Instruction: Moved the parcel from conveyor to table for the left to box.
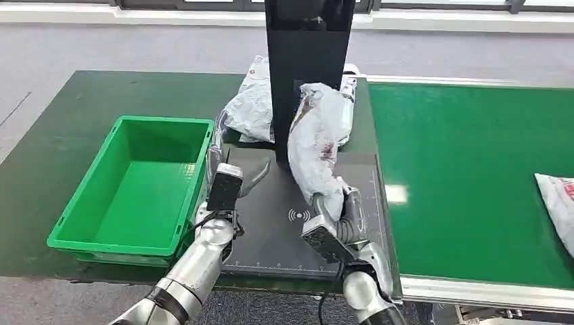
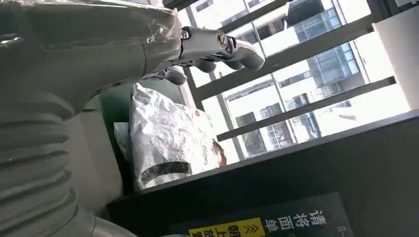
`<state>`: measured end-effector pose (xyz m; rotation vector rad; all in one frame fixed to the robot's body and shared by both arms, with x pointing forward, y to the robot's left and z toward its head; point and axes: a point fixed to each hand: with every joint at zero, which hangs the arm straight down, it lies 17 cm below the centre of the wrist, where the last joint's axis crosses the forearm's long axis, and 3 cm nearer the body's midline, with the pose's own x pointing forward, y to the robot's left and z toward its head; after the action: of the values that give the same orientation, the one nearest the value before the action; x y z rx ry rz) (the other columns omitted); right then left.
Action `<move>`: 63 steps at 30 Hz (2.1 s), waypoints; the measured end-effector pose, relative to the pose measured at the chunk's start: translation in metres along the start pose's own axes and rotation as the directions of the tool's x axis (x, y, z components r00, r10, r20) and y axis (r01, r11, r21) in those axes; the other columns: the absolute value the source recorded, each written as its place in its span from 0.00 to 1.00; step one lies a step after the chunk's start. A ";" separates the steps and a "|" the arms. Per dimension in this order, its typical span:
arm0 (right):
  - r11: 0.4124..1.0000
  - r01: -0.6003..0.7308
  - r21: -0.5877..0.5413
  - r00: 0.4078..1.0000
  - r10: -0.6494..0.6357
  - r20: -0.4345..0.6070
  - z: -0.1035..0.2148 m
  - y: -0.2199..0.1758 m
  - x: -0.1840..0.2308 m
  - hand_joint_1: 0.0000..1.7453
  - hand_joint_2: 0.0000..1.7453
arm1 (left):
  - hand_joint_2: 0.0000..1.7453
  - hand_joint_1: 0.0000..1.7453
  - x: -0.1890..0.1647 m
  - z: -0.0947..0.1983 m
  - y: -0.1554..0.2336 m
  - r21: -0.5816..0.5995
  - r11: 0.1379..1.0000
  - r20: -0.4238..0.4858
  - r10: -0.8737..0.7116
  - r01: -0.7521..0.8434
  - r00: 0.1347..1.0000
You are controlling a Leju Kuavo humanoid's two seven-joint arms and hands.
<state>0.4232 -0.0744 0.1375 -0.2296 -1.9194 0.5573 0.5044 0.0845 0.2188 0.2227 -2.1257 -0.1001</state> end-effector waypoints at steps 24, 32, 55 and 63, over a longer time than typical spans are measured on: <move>0.869 -0.310 0.385 0.894 0.404 -0.192 0.049 0.086 -0.081 0.00 1.00 | 1.00 0.00 -0.013 0.002 0.014 0.033 0.999 -0.042 0.031 -0.030 0.999; 0.988 -0.153 0.020 0.986 0.154 -0.063 0.022 0.020 -0.018 0.00 1.00 | 1.00 0.00 -0.021 0.008 0.036 0.111 0.994 -0.069 0.028 -0.020 0.997; 0.827 0.307 -0.471 0.947 -0.315 0.064 0.015 -0.120 -0.039 0.00 1.00 | 1.00 0.00 0.004 0.001 0.027 0.090 0.960 -0.036 0.268 -0.264 0.963; 0.825 0.294 -0.482 0.953 -0.289 0.088 0.004 -0.133 -0.035 0.00 1.00 | 1.00 0.00 -0.031 0.040 -0.077 -0.395 0.918 -0.115 -0.018 -0.029 0.993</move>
<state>0.4461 -0.2055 0.1710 -0.2477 -2.0313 -0.1478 0.4962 0.0146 0.1589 -0.0188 -1.9410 -0.4980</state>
